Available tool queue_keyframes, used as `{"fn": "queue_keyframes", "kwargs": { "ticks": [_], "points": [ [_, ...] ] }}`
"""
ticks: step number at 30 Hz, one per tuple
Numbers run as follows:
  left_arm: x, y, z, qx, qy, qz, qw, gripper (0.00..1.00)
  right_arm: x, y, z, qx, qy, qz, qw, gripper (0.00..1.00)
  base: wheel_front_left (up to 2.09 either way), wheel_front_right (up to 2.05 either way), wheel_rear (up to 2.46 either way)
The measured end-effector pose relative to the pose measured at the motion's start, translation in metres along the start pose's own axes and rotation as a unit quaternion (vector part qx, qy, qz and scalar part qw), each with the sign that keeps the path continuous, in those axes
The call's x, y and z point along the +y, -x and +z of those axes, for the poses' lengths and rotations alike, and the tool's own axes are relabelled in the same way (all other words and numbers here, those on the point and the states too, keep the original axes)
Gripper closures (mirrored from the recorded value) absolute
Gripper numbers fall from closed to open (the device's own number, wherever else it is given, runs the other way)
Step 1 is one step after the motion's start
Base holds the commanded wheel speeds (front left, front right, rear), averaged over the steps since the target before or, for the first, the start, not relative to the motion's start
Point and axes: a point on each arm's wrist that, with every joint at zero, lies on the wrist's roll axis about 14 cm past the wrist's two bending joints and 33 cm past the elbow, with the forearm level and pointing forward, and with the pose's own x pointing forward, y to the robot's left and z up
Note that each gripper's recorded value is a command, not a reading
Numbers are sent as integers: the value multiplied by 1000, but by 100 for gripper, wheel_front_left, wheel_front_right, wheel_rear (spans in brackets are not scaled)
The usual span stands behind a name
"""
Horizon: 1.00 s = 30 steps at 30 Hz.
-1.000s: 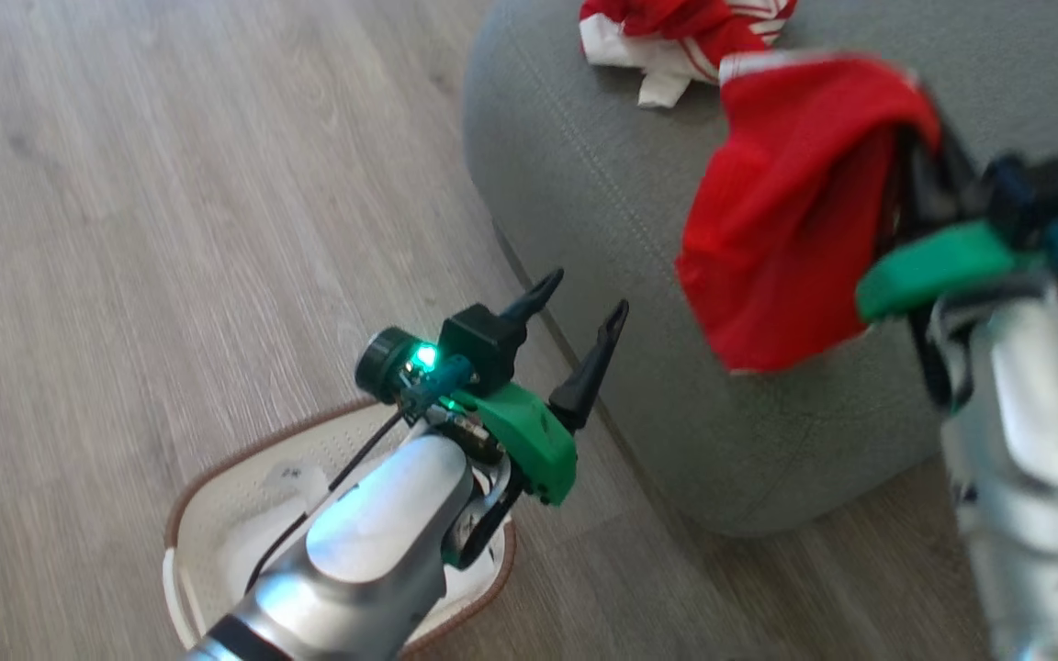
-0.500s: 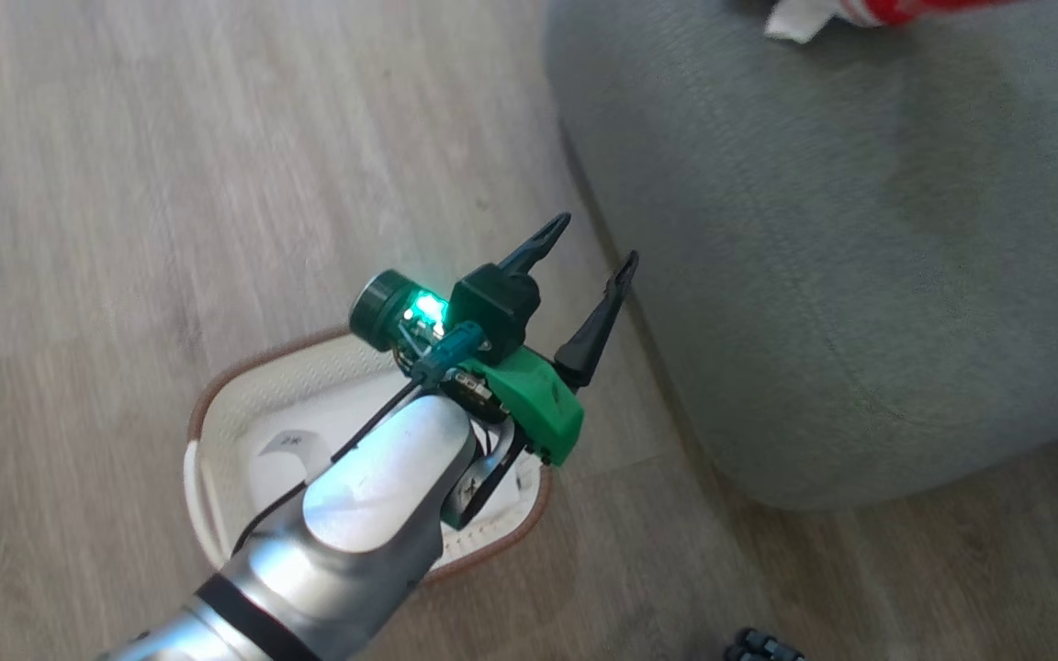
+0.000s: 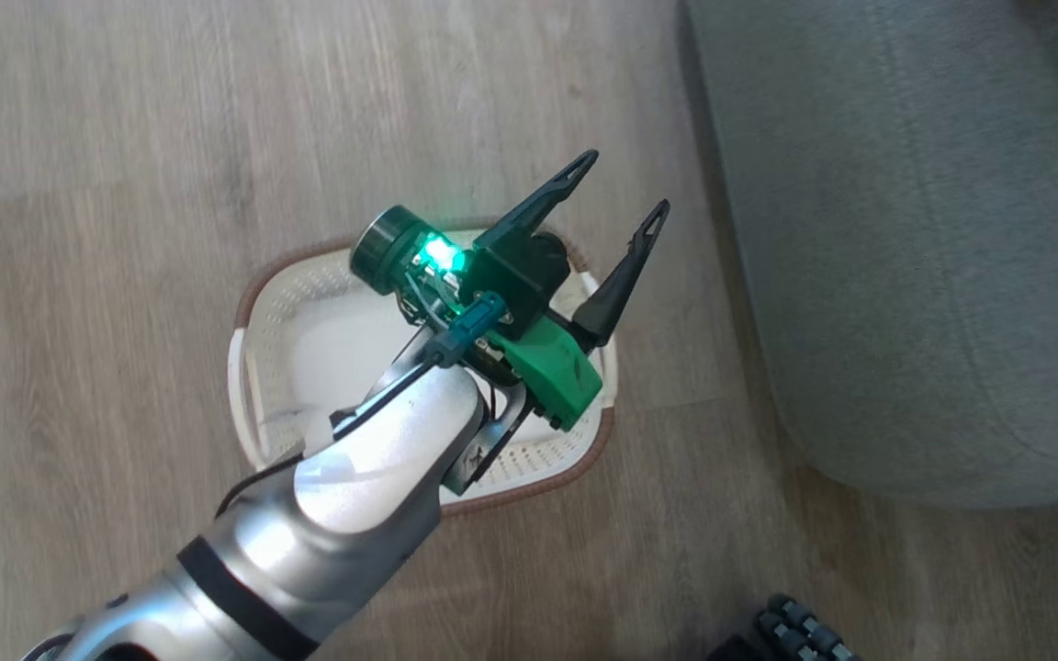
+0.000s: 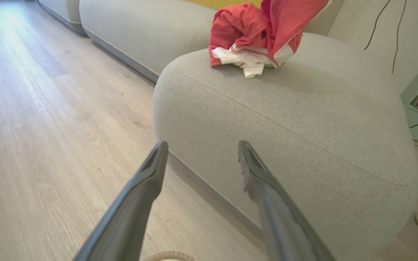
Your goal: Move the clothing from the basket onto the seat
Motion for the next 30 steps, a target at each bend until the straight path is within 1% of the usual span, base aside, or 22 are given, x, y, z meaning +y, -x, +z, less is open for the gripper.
{"fn": "queue_keyframes", "kwargs": {
  "ticks": [3, 6, 9, 11, 13, 14, 16, 17, 18, 27, 30],
  "points": [
    [7, 4, -12, 12, 2, 5, 1000, 0, 2, 0, -36, 40, -5, -13, 999, 100, 0, 0, 0],
    [14, 6, -17, 17, -4, 11, 1000, 0, 1, 6, -67, 74, 4, -25, 997, 100, 0, 0, 0],
    [20, 8, -19, 18, -6, 17, 1000, 0, 12, 18, -99, 112, 9, -19, 994, 100, 0, 0, 0],
    [23, 9, -21, 21, -7, 21, 1000, 0, 22, 24, -111, 126, 10, -12, 992, 100, 0, 0, 0],
    [25, 10, -21, 21, -10, 22, 999, 0, 28, 26, -113, 131, 15, -6, 991, 100, 0, 0, 0],
    [25, 11, -21, 21, -11, 24, 999, 0, 29, 27, -113, 131, 17, -5, 991, 94, 0, 0, 0],
    [25, 11, -19, 20, -14, 23, 999, 0, 30, 27, -110, 129, 21, -4, 991, 45, 0, 0, 0],
    [24, 12, -18, 20, -16, 22, 999, 0, 30, 28, -109, 129, 22, -4, 991, 6, 0, 0, 0],
    [24, 12, -17, 19, -17, 22, 999, 0, 31, 28, -107, 128, 22, -3, 992, 0, 0, 0, 0],
    [20, 9, -11, 17, -18, 19, 1000, 0, 37, 35, -99, 123, 21, 5, 992, 0, 0, 0, 0],
    [18, 7, -7, 13, -15, 20, 1000, 0, 37, 44, -97, 120, 19, 6, 993, 0, 0, 0, 0]
  ]
}}
